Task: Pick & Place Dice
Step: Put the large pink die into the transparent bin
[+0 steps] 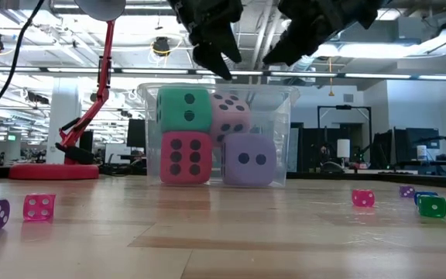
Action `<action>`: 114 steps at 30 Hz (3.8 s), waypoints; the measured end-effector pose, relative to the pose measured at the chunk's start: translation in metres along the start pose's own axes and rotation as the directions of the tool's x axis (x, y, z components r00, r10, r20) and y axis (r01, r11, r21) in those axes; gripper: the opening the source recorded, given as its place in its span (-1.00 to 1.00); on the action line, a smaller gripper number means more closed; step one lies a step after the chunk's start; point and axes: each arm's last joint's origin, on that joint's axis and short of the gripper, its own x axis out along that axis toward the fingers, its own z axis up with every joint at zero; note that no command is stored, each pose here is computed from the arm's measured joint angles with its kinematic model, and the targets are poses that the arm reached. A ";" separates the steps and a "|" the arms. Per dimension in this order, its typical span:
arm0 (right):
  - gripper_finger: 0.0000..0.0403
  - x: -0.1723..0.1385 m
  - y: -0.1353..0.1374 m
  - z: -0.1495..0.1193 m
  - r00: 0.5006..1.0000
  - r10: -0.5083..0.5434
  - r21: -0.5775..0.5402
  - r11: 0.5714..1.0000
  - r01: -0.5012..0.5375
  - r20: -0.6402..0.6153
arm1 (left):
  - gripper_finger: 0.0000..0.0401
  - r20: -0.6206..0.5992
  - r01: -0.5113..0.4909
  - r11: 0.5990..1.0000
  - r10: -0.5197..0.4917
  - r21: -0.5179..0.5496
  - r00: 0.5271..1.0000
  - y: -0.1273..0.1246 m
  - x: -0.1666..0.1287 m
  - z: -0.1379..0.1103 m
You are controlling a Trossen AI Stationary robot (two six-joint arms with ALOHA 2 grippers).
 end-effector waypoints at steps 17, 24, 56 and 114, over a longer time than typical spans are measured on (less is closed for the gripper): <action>-1.00 -0.003 0.002 -0.003 0.999 -0.005 0.015 1.000 0.005 -0.033 | 0.75 0.030 -0.052 0.993 0.055 -0.109 0.998 -0.009 0.014 -0.029; -1.00 -0.003 0.002 -0.003 0.999 -0.004 0.016 1.000 0.005 -0.036 | 0.61 0.123 -0.124 0.985 0.139 -0.119 0.983 -0.014 -0.002 -0.036; -1.00 0.008 0.008 -0.019 1.000 0.000 -0.006 1.000 0.000 -0.007 | 0.36 0.683 0.005 0.972 0.162 -0.236 0.712 -0.027 -0.044 -0.169; -1.00 0.045 -0.060 -0.004 0.969 -0.247 0.098 0.964 0.248 -0.024 | 0.37 0.683 0.022 0.968 0.160 -0.250 0.713 -0.028 -0.045 -0.172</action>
